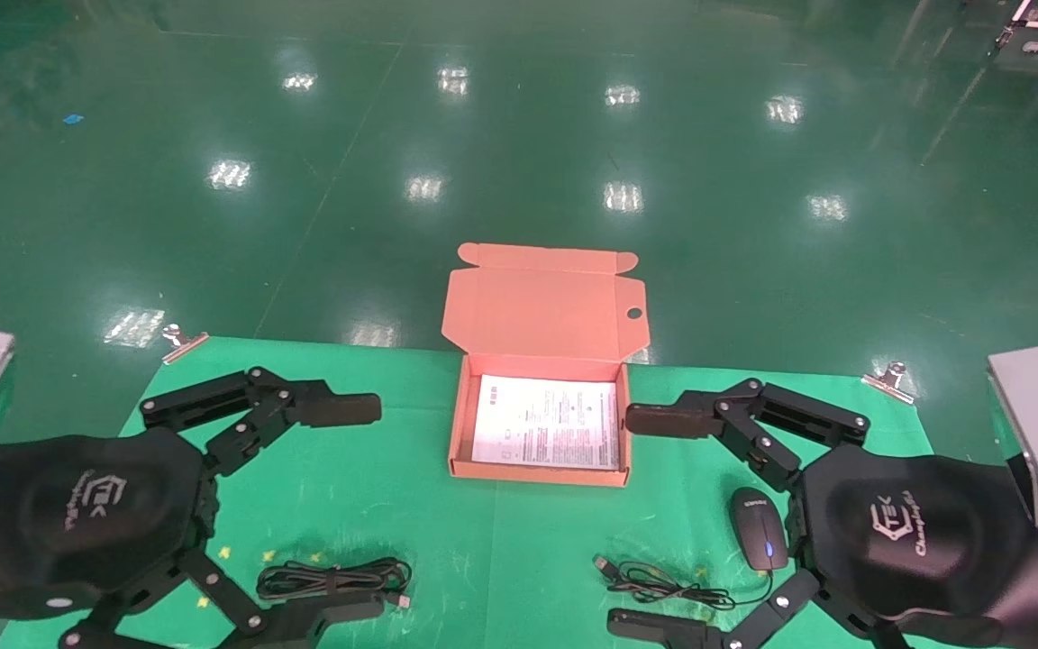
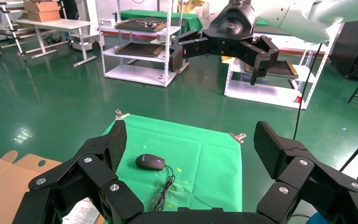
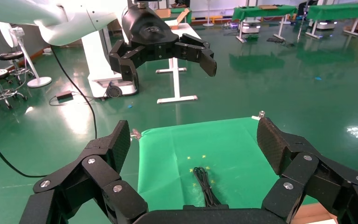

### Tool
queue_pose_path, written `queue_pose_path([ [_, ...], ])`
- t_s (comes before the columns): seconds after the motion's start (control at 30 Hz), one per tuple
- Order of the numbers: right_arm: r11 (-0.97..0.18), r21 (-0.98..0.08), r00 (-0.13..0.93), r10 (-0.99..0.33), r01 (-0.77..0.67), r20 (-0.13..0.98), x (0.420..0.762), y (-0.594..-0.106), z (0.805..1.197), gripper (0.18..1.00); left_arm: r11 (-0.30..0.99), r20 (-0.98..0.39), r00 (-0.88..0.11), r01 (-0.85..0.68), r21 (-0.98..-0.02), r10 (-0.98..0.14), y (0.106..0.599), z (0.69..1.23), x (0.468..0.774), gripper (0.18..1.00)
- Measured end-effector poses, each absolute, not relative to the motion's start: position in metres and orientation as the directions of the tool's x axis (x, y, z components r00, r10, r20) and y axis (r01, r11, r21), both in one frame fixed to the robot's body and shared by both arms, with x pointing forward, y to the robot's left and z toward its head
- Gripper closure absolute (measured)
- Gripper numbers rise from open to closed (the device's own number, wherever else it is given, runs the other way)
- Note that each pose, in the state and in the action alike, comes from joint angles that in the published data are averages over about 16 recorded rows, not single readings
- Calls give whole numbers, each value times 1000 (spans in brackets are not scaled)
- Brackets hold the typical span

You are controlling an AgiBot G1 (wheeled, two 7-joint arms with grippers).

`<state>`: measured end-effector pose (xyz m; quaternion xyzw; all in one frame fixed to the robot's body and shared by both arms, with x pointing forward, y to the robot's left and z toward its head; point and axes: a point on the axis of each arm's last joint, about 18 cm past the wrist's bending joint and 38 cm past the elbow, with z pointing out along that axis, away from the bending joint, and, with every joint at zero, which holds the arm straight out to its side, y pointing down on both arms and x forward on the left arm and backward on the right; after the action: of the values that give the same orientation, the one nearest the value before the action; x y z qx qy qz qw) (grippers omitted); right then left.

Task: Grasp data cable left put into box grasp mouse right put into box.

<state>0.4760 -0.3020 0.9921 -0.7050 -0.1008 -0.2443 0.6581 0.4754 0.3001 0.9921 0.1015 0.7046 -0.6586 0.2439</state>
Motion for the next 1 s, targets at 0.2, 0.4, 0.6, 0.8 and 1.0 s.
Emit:
queue_pose_path([
  [0.2, -113, -879, 860, -180, 464, 477, 476, -302, 992, 178, 112, -477, -860, 464, -879, -178, 300, 992, 475, 183],
  [0.4, -113, -879, 860, -179, 464, 477, 476, -302, 992, 178, 112, -477, -860, 464, -879, -179, 300, 992, 476, 183],
  [0.6, -120, -874, 856, -179, 471, 486, 476, -302, 993, 178, 117, -474, -863, 460, -880, -175, 299, 991, 476, 183],
  [0.8, -163, -846, 831, -165, 508, 531, 476, -302, 994, 178, 165, -461, -873, 437, -884, -156, 296, 985, 481, 183],
  [1.0, -238, -787, 784, -132, 569, 606, 478, -300, 994, 178, 258, -441, -888, 399, -880, -132, 292, 976, 491, 183],
])
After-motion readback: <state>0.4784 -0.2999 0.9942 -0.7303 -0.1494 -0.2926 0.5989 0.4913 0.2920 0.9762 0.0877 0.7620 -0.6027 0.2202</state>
